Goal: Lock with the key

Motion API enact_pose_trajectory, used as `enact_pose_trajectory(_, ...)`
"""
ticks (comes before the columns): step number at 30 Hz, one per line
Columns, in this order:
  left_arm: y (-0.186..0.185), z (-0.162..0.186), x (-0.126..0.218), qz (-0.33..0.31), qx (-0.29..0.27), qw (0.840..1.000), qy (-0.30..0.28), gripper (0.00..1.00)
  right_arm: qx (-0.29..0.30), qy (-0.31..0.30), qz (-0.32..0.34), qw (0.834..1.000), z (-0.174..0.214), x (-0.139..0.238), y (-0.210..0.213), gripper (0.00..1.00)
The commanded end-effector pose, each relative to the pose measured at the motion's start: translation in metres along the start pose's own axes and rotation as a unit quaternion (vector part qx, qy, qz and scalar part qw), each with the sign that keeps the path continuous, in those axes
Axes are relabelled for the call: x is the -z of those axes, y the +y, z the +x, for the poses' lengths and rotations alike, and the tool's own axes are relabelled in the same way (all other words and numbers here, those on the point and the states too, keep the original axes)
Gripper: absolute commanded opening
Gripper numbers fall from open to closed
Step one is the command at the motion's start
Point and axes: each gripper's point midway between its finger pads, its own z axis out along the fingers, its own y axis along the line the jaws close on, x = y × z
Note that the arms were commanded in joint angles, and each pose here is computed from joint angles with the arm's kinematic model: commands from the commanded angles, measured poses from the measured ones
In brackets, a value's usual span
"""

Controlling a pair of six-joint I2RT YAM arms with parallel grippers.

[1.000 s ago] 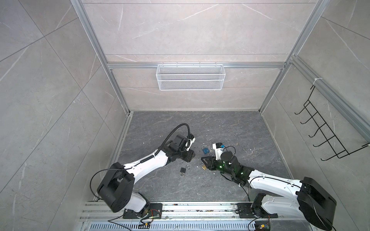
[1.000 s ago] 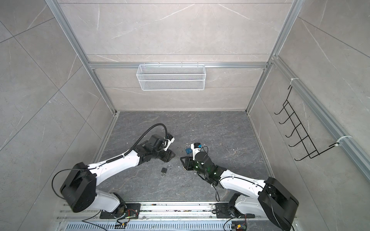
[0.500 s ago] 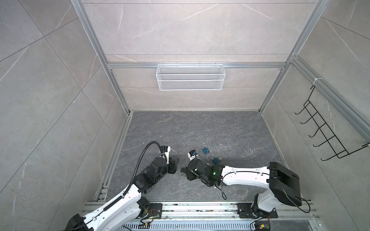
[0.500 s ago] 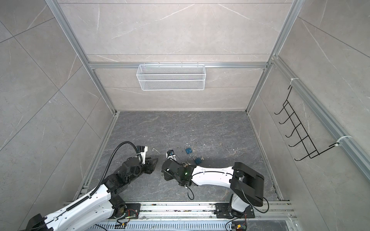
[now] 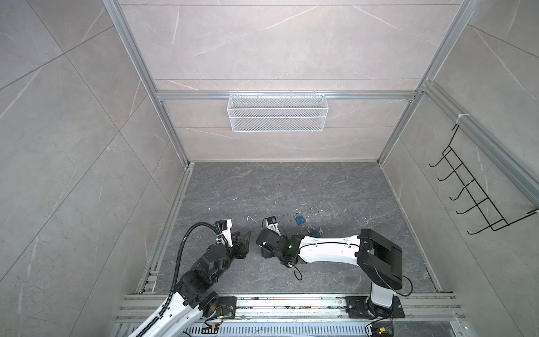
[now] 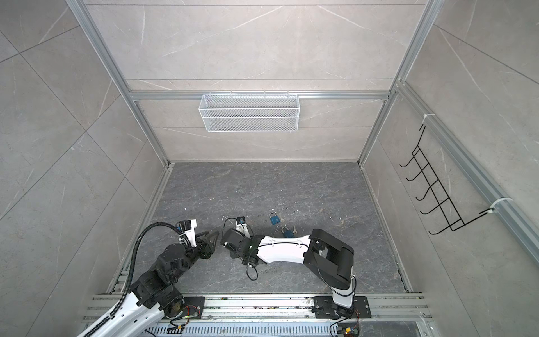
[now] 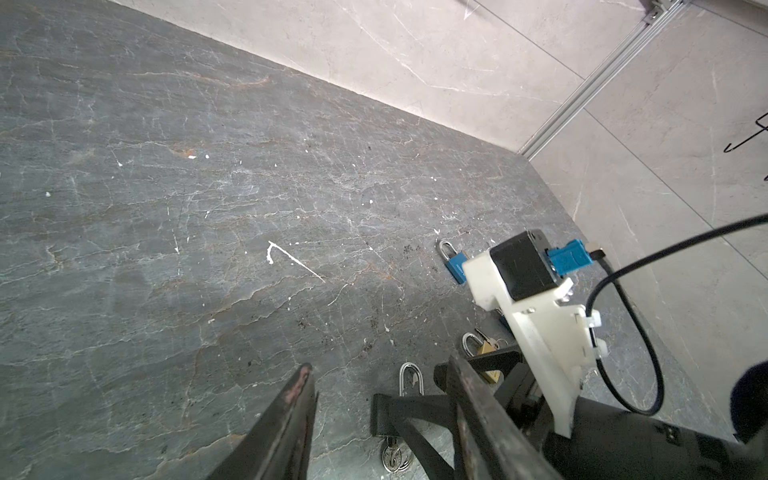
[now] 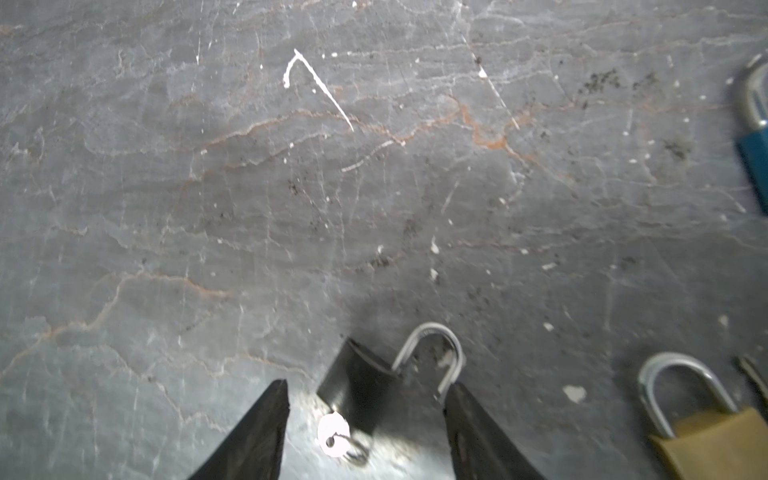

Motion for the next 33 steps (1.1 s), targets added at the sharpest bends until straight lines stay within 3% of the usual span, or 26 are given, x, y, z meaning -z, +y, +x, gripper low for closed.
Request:
enact_pose_trajectory(1,0.002,0.001,-0.002,-0.006,0.012,1.0,0.003,0.53,-0.007,0.019,0.041,0.999,0.008,-0.008,-0.009,0.62)
enact_pose_trajectory(14,-0.007,0.006,-0.006,0.016,0.019,0.999,0.02,0.53,0.011,0.052,0.102,0.993,0.025,-0.02,-0.017,0.6)
enact_pose_trajectory(29,-0.013,0.006,-0.005,0.033,0.02,0.999,0.022,0.53,0.016,0.066,0.114,0.991,0.042,-0.015,-0.029,0.56)
enact_pose_trajectory(33,-0.015,0.008,-0.007,0.039,0.021,0.999,0.026,0.53,0.021,0.061,0.083,0.994,0.043,-0.01,-0.027,0.55)
